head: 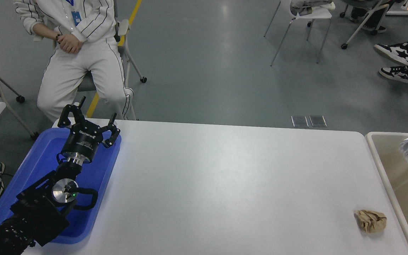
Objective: Pick up foil plate and place in dustbin
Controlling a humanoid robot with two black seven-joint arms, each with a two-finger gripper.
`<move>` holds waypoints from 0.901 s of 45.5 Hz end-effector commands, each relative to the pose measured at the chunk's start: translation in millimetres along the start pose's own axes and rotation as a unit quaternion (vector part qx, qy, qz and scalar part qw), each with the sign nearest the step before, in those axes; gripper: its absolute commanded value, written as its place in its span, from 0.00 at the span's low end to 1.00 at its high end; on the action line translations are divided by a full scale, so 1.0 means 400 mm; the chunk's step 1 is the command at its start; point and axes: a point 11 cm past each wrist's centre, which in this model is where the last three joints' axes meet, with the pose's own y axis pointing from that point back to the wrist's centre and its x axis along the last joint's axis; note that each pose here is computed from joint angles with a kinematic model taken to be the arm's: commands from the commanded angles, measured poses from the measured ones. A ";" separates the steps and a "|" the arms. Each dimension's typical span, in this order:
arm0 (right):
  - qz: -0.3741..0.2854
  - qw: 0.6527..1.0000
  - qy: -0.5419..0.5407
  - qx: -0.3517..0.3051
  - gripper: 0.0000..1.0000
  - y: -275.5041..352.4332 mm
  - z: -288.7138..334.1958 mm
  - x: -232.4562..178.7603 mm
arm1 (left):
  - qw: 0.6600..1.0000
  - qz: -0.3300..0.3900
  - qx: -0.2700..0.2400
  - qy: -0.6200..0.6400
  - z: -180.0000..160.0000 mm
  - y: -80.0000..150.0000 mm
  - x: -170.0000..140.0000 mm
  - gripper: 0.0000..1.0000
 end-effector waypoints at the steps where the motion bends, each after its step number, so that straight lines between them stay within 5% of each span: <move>1: 0.033 0.996 -0.077 -0.003 0.00 -0.059 0.040 -0.036 | 1.000 0.000 0.000 0.000 0.000 0.000 0.000 1.00; 41: 0.106 0.990 -0.092 -0.013 0.00 -0.093 0.051 -0.099 | 1.000 0.001 0.000 0.000 -0.001 0.001 0.001 1.00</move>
